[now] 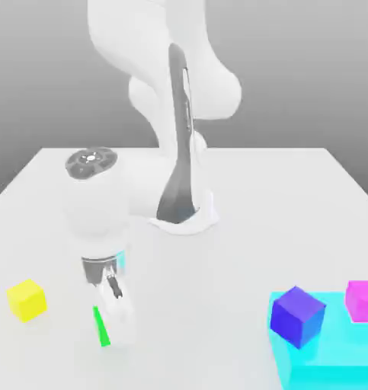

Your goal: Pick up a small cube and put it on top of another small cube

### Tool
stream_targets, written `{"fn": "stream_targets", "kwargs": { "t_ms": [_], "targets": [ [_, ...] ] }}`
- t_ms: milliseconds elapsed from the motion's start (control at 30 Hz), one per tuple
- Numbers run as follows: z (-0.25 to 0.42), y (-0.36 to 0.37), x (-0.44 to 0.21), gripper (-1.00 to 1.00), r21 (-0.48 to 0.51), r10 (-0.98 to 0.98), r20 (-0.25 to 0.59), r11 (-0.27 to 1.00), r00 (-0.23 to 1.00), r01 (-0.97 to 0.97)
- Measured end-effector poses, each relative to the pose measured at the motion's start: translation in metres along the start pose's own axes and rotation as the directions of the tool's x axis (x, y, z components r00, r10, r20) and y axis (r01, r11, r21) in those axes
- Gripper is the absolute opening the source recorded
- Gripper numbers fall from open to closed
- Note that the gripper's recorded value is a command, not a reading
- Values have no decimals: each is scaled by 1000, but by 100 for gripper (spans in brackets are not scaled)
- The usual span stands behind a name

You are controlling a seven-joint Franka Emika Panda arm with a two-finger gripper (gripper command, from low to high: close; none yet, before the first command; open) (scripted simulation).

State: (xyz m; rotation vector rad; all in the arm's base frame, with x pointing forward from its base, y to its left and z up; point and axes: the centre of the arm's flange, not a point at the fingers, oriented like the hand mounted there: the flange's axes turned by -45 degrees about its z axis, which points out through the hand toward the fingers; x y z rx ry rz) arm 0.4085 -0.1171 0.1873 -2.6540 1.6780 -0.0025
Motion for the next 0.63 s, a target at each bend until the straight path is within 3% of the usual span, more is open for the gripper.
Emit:
{"fn": "stream_targets", "kwargs": {
  "t_ms": [133,333,433,500,533,633],
  "targets": [
    [-45,-73,-63,-100,10,-333,4,943,943,333],
    [-122,-154,-217,-100,8,-806,2,592,592,806],
    [-113,-163,-258,-100,1,-879,2,477,477,879],
    [-87,-162,-244,-100,1,-868,2,497,497,868],
    [-79,-162,-241,100,1,-865,2,502,502,865],
    [-79,-162,-241,100,1,-865,2,502,502,865]
  ]
}}
